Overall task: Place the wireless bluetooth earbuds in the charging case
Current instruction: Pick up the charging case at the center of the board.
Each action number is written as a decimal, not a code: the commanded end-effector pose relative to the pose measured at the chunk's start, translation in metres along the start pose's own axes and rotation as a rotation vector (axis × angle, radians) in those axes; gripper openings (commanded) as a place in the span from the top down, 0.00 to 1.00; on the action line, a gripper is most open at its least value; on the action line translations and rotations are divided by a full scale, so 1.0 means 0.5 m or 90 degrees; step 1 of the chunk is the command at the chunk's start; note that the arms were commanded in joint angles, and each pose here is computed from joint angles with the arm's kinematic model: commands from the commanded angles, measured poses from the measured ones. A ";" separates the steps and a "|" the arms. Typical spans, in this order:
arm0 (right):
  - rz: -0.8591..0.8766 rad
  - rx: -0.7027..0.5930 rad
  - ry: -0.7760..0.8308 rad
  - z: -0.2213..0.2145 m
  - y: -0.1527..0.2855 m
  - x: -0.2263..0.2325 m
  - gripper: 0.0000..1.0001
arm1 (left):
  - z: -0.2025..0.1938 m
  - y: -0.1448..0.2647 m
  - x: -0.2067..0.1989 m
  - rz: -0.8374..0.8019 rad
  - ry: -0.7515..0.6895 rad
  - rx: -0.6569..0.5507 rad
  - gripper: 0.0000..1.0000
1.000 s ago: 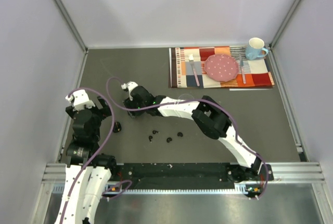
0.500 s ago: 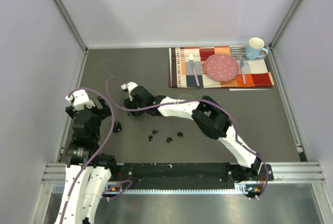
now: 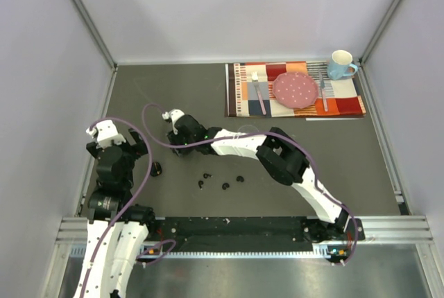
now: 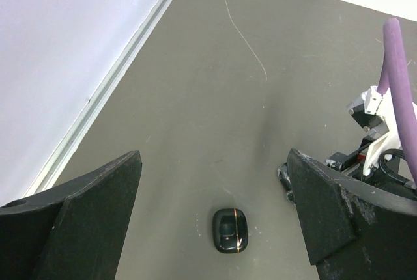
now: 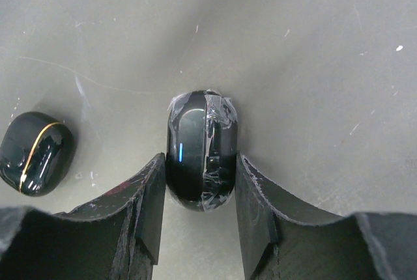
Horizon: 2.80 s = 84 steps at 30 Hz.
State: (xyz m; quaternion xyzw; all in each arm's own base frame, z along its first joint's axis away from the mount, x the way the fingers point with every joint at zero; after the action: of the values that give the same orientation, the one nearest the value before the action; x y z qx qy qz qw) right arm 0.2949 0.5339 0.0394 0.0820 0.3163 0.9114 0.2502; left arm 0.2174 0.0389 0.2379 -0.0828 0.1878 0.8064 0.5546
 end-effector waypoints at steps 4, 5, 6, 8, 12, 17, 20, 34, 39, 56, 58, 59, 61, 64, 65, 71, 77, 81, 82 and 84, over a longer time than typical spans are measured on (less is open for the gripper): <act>0.002 -0.008 0.013 0.036 0.079 0.006 0.96 | 0.047 0.017 -0.003 -0.003 0.029 -0.052 0.01; 0.004 -0.012 0.011 0.040 0.085 0.006 0.96 | 0.048 0.019 -0.002 -0.002 0.031 -0.056 0.01; 0.003 -0.020 0.010 0.049 0.094 0.004 0.96 | 0.053 0.022 0.001 0.000 0.034 -0.063 0.01; 0.002 -0.032 0.002 0.061 0.114 -0.001 0.96 | 0.056 0.026 0.002 -0.002 0.038 -0.070 0.01; 0.000 -0.053 -0.017 0.078 0.146 -0.017 0.98 | 0.057 0.028 0.002 -0.007 0.038 -0.077 0.01; -0.008 -0.094 -0.031 0.116 0.204 -0.035 1.00 | 0.047 0.023 -0.005 -0.020 0.030 -0.063 0.01; 0.014 -0.108 -0.026 0.125 0.239 -0.036 1.00 | 0.037 0.026 -0.035 -0.074 0.023 -0.037 0.01; -0.065 -0.223 -0.033 0.155 0.594 -0.121 1.00 | 0.075 0.056 -0.247 -0.360 0.115 0.097 0.01; -0.076 -0.207 -0.083 0.116 0.658 -0.116 1.00 | 0.049 0.064 -0.291 -0.424 0.117 0.182 0.01; -0.133 -0.143 0.017 -0.040 0.701 -0.097 1.00 | -0.085 0.159 -0.337 -0.620 0.119 0.465 0.02; -0.145 -0.137 0.046 -0.043 0.700 -0.100 1.00 | -0.090 0.162 -0.340 -0.629 0.135 0.474 0.02; -0.157 -0.135 0.054 -0.044 0.701 -0.106 1.00 | -0.089 0.165 -0.341 -0.627 0.147 0.477 0.02; -0.156 -0.124 0.085 -0.055 0.697 -0.104 1.00 | -0.095 0.168 -0.339 -0.628 0.156 0.482 0.02; -0.138 -0.125 0.130 -0.066 0.693 -0.093 1.00 | -0.103 0.186 -0.336 -0.641 0.170 0.502 0.02; -0.141 -0.130 0.137 -0.066 0.696 -0.093 1.00 | -0.104 0.191 -0.335 -0.642 0.176 0.507 0.02; -0.160 -0.148 0.176 -0.075 0.709 -0.103 1.00 | -0.132 0.197 -0.323 -0.633 0.189 0.533 0.02; -0.170 -0.167 0.200 -0.089 0.729 -0.109 1.00 | -0.133 0.186 -0.328 -0.618 0.183 0.524 0.02; -0.171 -0.169 0.229 -0.099 0.732 -0.111 1.00 | -0.142 0.189 -0.329 -0.616 0.176 0.537 0.02; -0.168 -0.170 0.236 -0.100 0.731 -0.110 1.00 | -0.147 0.188 -0.328 -0.613 0.177 0.542 0.02; -0.164 -0.170 0.257 -0.101 0.730 -0.108 1.00 | -0.157 0.184 -0.329 -0.599 0.172 0.542 0.02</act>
State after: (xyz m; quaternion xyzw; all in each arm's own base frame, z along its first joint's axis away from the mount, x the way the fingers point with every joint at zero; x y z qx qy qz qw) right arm 0.1779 0.2285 0.2145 -0.1357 0.2626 0.9021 0.3144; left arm 0.1831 -0.1605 0.2420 -0.0301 0.5148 0.3069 0.7999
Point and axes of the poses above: each gripper's point midway between its finger pads, its own y axis back along the fingers, its own x axis along the line the jaws close on, z = x × y, the point moved 1 cm from there along y, back along the fingers, and after that the axes turned 15 degrees about y, right-handed, at the moved point
